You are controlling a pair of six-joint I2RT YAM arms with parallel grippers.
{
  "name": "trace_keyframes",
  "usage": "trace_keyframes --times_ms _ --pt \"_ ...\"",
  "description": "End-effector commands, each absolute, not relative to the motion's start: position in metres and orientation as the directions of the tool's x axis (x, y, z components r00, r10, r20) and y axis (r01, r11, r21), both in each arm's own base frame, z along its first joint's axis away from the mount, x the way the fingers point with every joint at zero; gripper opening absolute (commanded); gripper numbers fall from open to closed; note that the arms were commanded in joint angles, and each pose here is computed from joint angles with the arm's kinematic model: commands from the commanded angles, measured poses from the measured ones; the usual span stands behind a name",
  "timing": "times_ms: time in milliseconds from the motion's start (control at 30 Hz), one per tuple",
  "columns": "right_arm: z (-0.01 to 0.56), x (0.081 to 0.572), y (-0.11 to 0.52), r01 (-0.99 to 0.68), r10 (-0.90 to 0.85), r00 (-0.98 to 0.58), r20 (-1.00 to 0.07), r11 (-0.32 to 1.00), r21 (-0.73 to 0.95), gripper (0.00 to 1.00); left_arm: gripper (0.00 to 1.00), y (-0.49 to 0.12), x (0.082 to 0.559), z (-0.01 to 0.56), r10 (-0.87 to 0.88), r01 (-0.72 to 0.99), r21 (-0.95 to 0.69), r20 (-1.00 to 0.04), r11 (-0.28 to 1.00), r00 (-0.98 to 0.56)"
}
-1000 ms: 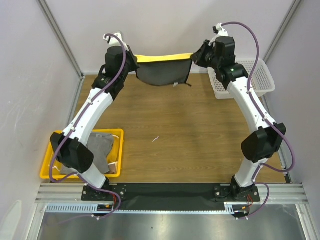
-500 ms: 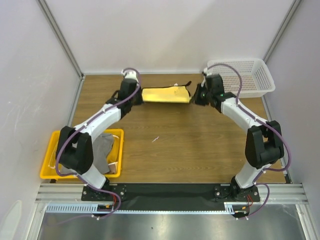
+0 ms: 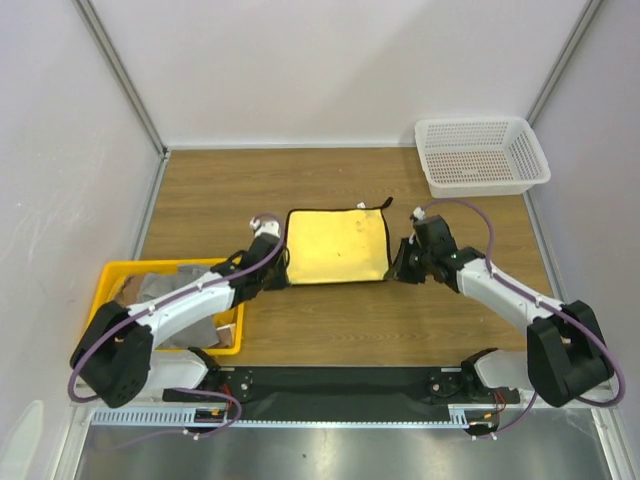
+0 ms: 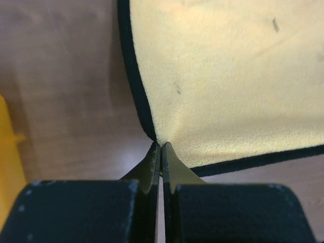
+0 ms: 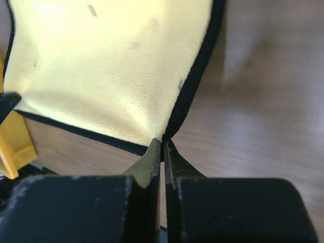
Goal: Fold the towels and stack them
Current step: Flatten out the crumpled towel
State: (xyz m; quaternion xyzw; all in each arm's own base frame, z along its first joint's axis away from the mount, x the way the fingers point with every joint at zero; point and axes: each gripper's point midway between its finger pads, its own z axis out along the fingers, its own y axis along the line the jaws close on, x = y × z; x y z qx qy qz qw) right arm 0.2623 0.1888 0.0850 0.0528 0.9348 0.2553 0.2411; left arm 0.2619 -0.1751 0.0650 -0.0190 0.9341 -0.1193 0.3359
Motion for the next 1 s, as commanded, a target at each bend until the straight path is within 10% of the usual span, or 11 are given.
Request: trace_keyframes --times_ms 0,300,467,600,967 --pt "0.064 0.234 0.174 0.100 0.300 -0.889 -0.346 0.865 0.492 0.00 0.00 -0.167 0.228 0.048 -0.154 -0.008 -0.250 -0.572 0.968 -0.806" --pt "0.040 0.181 0.159 0.186 0.321 -0.918 -0.235 0.868 0.460 0.04 0.04 -0.150 0.190 0.025 -0.131 -0.035 -0.199 -0.489 0.979 -0.863" --pt "0.046 0.175 0.161 0.156 0.280 -0.935 -0.219 0.877 0.455 0.57 0.67 -0.149 0.193 0.036 -0.115 -0.029 -0.179 -0.491 0.983 -0.864" --pt "0.066 0.188 0.159 0.106 0.223 -0.942 -0.252 0.907 0.408 0.82 0.86 -0.160 0.209 0.066 -0.103 0.002 -0.194 -0.530 0.981 -0.842" --pt "0.130 0.319 0.169 0.072 0.325 -0.802 -0.501 0.886 0.459 0.84 1.00 -0.185 0.328 0.159 -0.109 0.000 -0.143 -0.753 0.990 -0.649"
